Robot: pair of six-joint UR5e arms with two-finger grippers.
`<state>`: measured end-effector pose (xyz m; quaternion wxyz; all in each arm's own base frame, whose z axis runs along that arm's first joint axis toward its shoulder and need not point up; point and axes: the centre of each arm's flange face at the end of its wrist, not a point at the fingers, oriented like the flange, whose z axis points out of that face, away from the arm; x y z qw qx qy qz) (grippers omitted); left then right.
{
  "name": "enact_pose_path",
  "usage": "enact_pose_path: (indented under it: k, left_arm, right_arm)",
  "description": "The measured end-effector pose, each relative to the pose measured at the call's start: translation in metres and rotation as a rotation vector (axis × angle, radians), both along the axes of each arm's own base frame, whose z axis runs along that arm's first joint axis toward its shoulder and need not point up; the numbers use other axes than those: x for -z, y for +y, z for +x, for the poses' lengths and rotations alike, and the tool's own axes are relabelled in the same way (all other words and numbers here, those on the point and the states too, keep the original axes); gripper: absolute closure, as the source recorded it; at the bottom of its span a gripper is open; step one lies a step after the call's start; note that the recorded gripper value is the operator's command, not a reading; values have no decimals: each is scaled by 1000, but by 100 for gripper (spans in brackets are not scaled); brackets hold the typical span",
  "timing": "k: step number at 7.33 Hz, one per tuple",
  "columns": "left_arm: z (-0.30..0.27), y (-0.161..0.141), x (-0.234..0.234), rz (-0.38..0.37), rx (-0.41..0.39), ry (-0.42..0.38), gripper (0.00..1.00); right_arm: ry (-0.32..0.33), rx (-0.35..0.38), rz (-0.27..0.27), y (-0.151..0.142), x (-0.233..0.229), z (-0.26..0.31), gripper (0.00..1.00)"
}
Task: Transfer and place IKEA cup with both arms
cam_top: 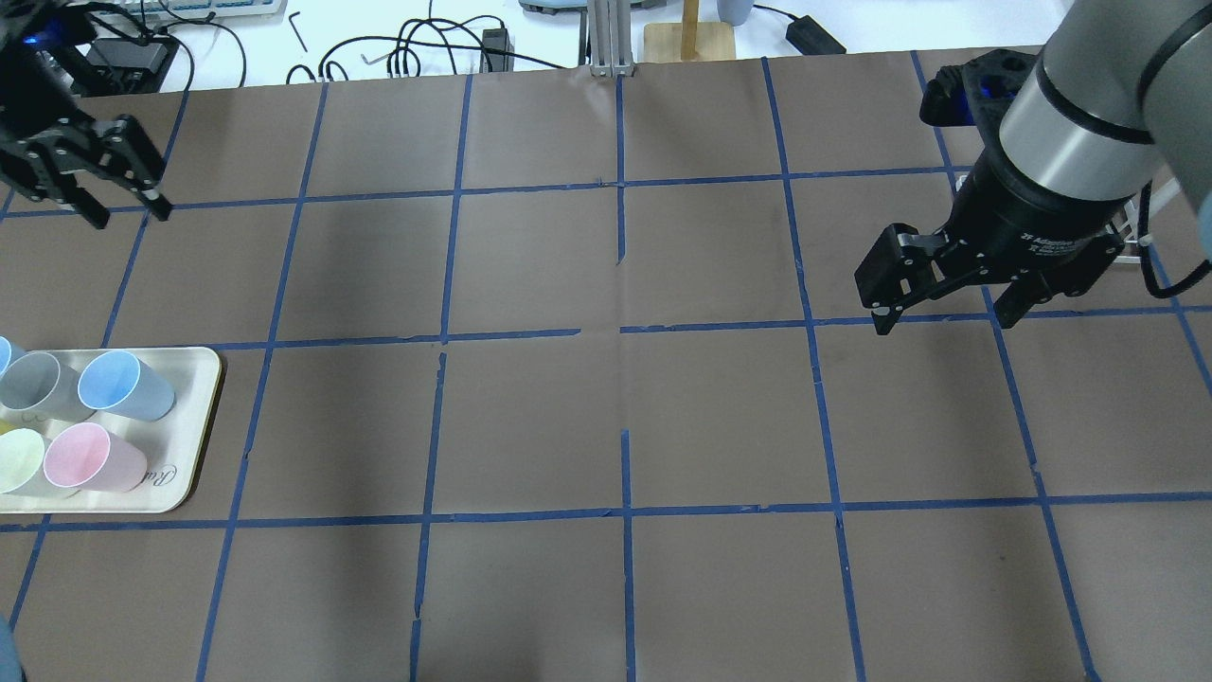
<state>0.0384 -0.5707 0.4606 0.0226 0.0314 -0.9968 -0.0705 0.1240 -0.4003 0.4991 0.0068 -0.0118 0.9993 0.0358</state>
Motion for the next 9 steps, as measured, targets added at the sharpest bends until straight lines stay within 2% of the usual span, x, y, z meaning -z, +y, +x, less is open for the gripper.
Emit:
enact_pose_path:
  k: [1, 3, 4, 6, 9]
  left_arm:
    - [-56, 16, -4, -17, -9, -12, 0]
    - [-146, 42, -3, -119, -27, -31, 0]
    - [-180, 54, -4, -160, -8, -29, 0]
    - [-208, 60, -17, -202, 24, -25, 0]
    - [-209, 53, -28, -198, 43, -31, 0]
  right_arm:
    - [0, 0, -1, 0, 0, 0, 0]
    - [0, 0, -2, 0, 0, 0, 0]
    - [0, 0, -2, 0, 0, 0, 0]
    - [0, 1, -3, 0, -1, -1, 0]
    - [0, 2, -6, 0, -4, -1, 0]
